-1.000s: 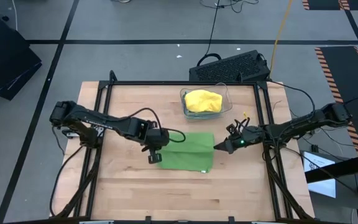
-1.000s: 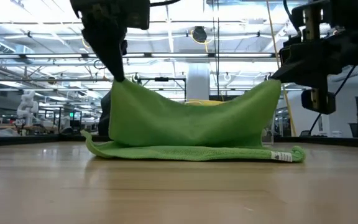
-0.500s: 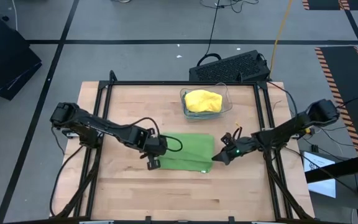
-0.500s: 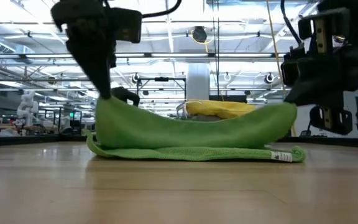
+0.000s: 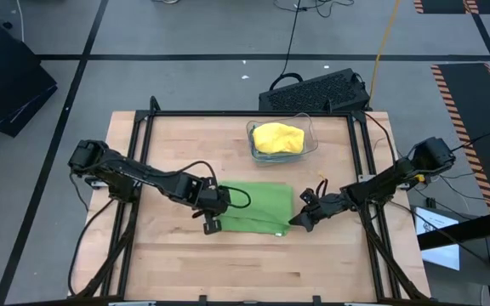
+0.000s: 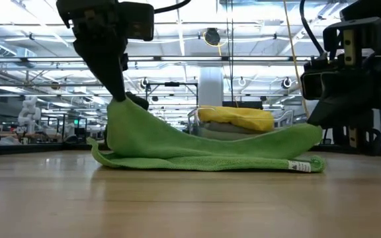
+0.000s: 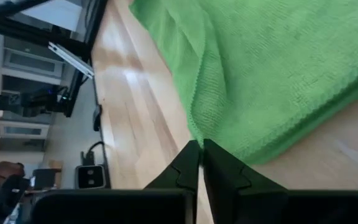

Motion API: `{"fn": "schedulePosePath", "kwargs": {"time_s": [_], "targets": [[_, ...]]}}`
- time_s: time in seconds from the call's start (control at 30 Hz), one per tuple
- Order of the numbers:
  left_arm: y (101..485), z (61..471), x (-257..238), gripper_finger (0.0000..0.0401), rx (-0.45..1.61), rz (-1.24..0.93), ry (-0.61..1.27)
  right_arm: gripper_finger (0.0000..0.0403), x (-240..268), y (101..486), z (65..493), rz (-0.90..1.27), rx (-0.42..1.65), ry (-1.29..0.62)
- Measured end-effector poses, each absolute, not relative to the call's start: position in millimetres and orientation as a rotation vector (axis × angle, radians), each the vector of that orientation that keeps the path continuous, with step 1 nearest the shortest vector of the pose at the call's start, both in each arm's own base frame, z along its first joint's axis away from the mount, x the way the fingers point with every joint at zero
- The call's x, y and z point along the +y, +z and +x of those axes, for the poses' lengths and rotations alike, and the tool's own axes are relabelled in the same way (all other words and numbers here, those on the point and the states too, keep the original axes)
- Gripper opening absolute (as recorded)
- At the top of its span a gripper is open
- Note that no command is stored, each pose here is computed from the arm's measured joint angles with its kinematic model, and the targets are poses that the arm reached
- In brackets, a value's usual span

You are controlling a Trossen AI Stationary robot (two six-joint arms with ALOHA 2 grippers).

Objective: Fold microfiber towels
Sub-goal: Fold the green towel

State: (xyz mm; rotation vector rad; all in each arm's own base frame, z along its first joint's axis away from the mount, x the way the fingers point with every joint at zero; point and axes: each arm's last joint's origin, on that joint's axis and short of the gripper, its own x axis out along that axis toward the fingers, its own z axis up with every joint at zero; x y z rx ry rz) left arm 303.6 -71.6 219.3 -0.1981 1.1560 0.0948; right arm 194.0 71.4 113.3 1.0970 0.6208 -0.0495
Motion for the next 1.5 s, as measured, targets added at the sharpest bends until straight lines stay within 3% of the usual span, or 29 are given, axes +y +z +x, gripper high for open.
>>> {"fn": "schedulePosePath", "kwargs": {"time_s": [0.27,0.5,0.67,0.9,1.17,1.33,1.5], "targets": [[219,304,-73,0.0042,1.164,-0.227,0.06,0.0056,72,114,194,1.079,0.616,-0.04],[221,305,-77,0.0116,1.175,-0.365,0.004,0.014,73,118,194,1.09,0.618,0.0],[228,304,-74,0.0156,1.228,-0.587,0.02,0.019,72,132,191,1.135,0.584,0.048],[249,303,-71,0.015,1.072,-0.669,0.137,0.0189,68,147,180,1.191,0.581,0.043],[240,298,-73,0.012,1.003,-0.671,0.366,0.0179,61,161,163,1.219,0.567,0.005],[241,301,-72,0.0107,0.955,-0.673,0.393,0.0178,58,170,169,1.251,0.376,-0.079],[217,308,-69,0.0094,0.939,-0.605,0.38,0.0178,61,169,188,1.225,0.396,-0.135]]}}
